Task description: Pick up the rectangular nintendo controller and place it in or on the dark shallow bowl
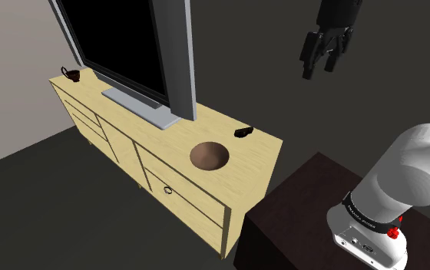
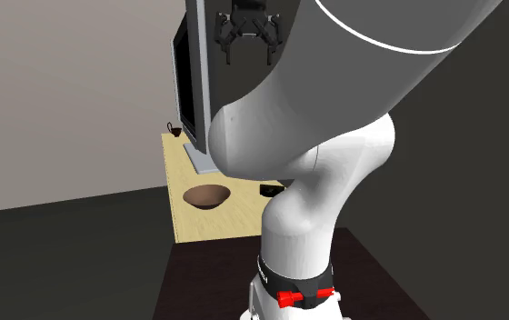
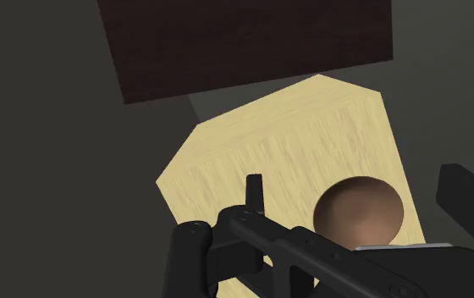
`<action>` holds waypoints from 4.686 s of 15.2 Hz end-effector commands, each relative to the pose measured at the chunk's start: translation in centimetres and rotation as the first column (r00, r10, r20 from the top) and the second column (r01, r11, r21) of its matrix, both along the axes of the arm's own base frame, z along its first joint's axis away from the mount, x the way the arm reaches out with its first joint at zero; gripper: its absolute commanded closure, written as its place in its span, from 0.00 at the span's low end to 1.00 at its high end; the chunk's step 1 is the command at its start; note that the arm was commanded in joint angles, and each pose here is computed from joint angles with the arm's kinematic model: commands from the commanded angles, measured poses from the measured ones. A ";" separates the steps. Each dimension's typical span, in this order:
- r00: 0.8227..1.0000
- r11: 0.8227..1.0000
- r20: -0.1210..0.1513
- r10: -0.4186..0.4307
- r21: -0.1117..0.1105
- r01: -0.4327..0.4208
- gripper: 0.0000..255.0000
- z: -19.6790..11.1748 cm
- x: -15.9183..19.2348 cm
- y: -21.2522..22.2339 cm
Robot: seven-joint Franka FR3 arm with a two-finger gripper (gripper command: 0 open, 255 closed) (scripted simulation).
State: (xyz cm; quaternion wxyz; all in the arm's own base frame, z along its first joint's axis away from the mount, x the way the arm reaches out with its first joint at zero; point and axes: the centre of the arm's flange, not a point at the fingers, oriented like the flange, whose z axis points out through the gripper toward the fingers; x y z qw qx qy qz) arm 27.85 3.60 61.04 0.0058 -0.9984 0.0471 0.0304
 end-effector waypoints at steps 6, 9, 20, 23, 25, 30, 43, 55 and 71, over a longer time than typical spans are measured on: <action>0.991 0.991 0.015 0.133 -0.002 -0.133 0.00 -5.3 2.0 -3.1; 0.977 0.977 0.023 0.213 -0.004 -0.213 0.00 -8.4 3.5 -4.9; 0.872 0.873 0.053 0.487 -0.018 -0.487 0.00 -19.8 10.1 -10.2; 0.829 0.832 0.060 0.555 -0.023 -0.555 0.00 -22.9 12.2 -11.3; 0.798 0.801 0.065 0.599 -0.027 -0.599 0.00 -24.9 13.7 -11.9; 0.710 0.714 0.075 0.700 -0.037 -0.700 0.00 -29.9 17.5 -13.1; 0.425 0.432 0.095 0.900 -0.070 -0.899 0.00 -42.7 28.3 -13.8; 0.345 0.353 0.098 0.933 -0.079 -0.932 0.00 -49.8 31.3 -13.3; 0.345 0.353 0.098 0.933 -0.079 -0.932 1.00 -49.8 31.3 -13.2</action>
